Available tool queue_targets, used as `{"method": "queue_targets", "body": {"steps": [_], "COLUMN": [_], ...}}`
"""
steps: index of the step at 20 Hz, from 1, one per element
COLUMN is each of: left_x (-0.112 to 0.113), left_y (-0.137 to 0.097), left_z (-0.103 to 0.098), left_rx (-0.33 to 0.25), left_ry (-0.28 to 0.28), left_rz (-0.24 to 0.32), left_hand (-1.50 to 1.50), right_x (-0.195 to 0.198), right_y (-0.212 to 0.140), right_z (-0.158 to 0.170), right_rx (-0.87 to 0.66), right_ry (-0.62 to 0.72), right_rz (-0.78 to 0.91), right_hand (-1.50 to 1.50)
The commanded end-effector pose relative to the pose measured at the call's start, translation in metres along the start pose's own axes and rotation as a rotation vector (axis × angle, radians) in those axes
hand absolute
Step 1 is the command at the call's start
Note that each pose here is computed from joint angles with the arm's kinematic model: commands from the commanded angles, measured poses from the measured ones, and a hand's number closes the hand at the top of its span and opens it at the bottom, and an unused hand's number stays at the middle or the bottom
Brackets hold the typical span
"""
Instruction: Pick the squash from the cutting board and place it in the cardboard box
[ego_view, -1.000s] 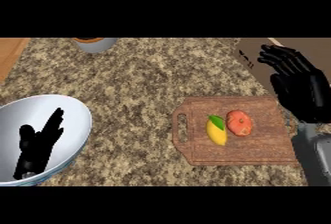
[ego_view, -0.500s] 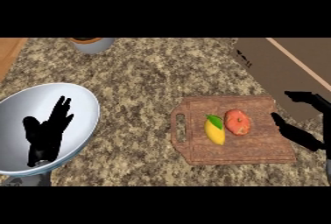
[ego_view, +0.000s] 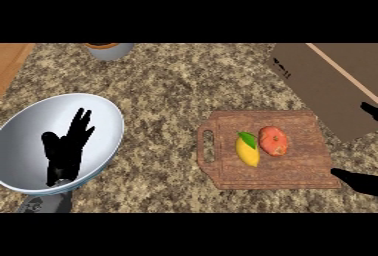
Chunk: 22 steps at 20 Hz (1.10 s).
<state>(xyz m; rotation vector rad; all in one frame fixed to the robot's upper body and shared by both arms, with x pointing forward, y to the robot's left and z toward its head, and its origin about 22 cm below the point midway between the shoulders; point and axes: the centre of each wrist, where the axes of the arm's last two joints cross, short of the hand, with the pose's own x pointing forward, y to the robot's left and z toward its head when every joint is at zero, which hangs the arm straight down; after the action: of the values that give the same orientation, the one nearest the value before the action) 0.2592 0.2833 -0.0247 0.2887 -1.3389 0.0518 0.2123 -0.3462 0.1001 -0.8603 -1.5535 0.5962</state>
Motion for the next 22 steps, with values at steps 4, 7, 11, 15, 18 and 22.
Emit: {"method": "queue_targets", "body": {"steps": [4, 7, 11, 15, 18, 22], "left_x": [0.008, -0.006, -0.011, -0.003, -0.01, -0.013], "left_y": [-0.011, -0.013, -0.012, 0.008, -0.014, -0.004], "left_z": [0.001, 0.005, 0.002, 0.001, 0.011, 0.007], "left_rx": [0.016, 0.024, 0.018, 0.013, 0.015, 0.016], "left_ry": [-0.042, -0.034, -0.038, -0.049, -0.04, -0.053], "left_rz": [0.002, -0.008, -0.003, -0.008, -0.001, -0.012], "left_hand": [0.0, 0.0, 0.0, 0.0, 0.0, 0.0], "right_x": [0.055, 0.071, 0.087, 0.103, 0.098, 0.109], "right_y": [-0.03, -0.025, -0.001, 0.018, 0.039, 0.05], "right_z": [-0.013, -0.009, -0.014, -0.026, -0.03, -0.026], "right_rx": [0.168, 0.233, 0.311, 0.345, 0.424, 0.425], "right_ry": [0.106, 0.133, 0.182, 0.253, 0.305, 0.322], "right_rz": [0.117, 0.163, 0.199, 0.26, 0.292, 0.273], "right_hand": [-1.5, -1.5, -1.5, -1.5, -1.5, -1.5]}}
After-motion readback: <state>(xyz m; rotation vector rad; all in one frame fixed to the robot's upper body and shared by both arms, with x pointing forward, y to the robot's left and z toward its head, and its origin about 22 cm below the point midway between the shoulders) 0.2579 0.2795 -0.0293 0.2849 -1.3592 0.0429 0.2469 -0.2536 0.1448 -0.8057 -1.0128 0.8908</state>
